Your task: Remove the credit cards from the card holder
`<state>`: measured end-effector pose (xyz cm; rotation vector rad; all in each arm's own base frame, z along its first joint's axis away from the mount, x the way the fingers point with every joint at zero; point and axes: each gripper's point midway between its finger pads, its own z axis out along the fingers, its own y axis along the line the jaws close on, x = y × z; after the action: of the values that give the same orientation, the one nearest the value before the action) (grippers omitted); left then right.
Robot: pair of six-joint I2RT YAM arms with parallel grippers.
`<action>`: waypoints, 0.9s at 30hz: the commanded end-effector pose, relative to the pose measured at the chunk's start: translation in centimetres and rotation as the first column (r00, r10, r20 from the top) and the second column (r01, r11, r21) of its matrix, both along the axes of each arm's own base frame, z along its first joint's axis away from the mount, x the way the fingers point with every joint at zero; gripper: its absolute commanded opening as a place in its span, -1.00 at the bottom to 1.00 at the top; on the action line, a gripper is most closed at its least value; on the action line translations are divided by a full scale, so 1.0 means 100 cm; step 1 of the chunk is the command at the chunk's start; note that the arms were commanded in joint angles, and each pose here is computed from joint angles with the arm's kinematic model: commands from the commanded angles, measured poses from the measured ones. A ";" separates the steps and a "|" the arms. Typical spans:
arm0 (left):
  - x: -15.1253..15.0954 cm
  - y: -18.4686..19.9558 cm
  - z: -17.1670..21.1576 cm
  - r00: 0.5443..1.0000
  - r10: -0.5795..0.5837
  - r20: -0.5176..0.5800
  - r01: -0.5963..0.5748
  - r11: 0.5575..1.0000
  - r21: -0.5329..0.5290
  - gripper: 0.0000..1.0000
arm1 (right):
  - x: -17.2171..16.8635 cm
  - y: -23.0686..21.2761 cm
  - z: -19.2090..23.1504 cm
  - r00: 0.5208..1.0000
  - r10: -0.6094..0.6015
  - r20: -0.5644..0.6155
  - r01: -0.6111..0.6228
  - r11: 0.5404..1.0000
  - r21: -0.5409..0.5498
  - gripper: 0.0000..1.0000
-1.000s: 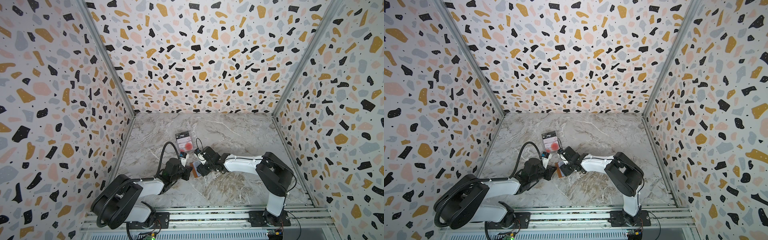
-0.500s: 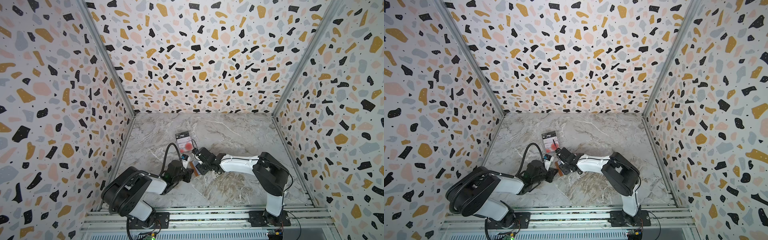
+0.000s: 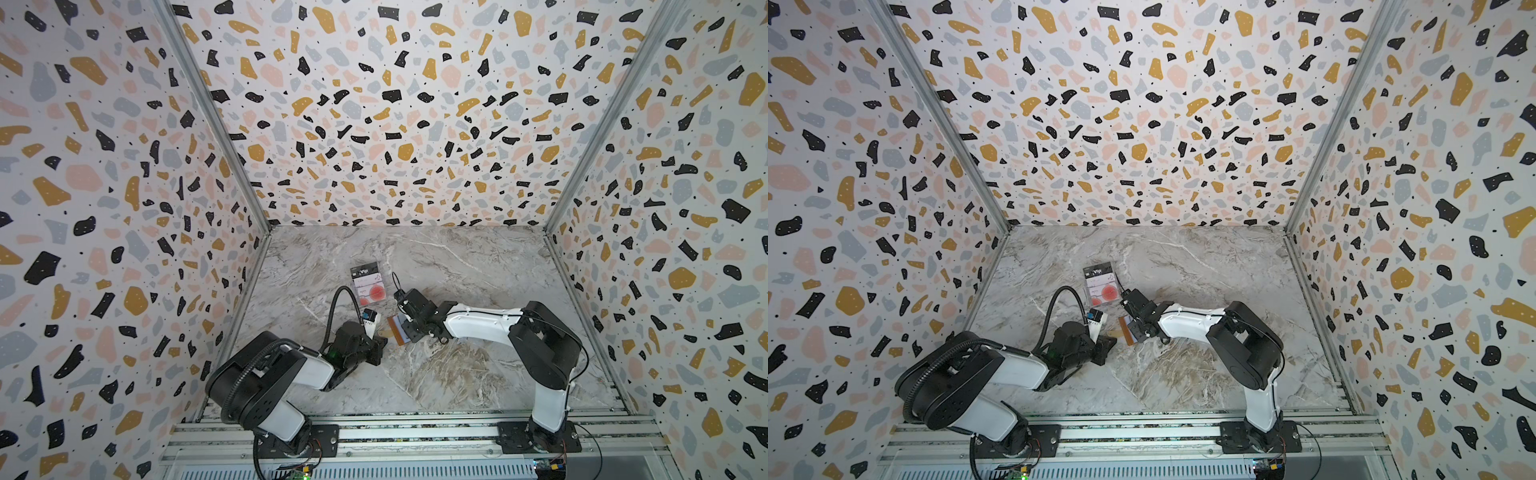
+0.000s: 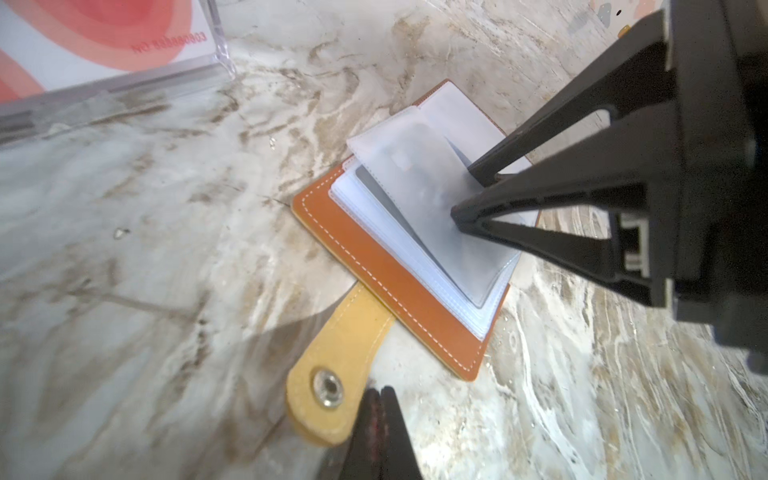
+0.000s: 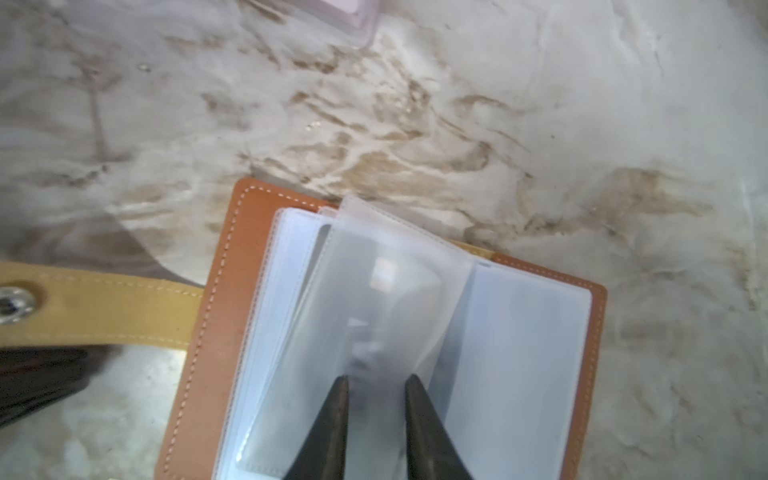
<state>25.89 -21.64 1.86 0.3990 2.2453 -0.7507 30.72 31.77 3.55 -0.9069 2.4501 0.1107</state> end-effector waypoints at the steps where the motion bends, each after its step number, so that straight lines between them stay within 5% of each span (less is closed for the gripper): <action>1: -0.009 0.008 -0.022 0.997 0.011 -0.071 -0.007 0.998 0.065 -0.91 | -0.008 -0.015 0.007 0.999 0.001 -0.054 0.000 1.000 0.011 -0.62; 7: -0.005 0.003 -0.017 0.998 0.003 -0.065 0.001 0.999 0.051 -0.92 | -0.003 -0.025 0.007 0.996 -0.020 -0.091 0.025 0.998 0.057 -0.82; 13: 0.005 -0.025 0.028 0.995 -0.090 0.033 0.092 0.993 -0.071 -0.92 | -0.006 -0.014 0.024 0.981 0.044 -0.190 0.017 0.951 0.309 -1.00; 16: 0.012 -0.042 0.053 0.984 -0.152 0.092 0.160 0.983 -0.085 -0.91 | -0.002 -0.017 0.028 0.980 0.038 -0.197 0.031 0.941 0.336 -1.00; 17: 0.014 -0.046 0.058 0.981 -0.166 0.106 0.174 0.982 -0.078 -0.91 | 0.000 -0.020 0.028 0.981 0.026 -0.193 0.039 0.945 0.326 -0.97; 22: 0.028 -0.066 0.077 0.969 -0.188 0.160 0.201 0.977 -0.069 -0.91 | 0.003 -0.031 0.036 0.994 0.005 -0.107 0.021 0.970 0.241 -0.08; 27: 0.036 -0.072 0.059 0.978 -0.168 0.125 0.177 0.982 -0.064 -0.94 | -0.003 -0.026 0.045 0.997 0.042 -0.062 -0.026 0.970 0.240 0.09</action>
<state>29.30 -28.49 8.99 0.5861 2.0638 -0.8869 30.77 29.30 6.77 -0.8160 2.4640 0.4707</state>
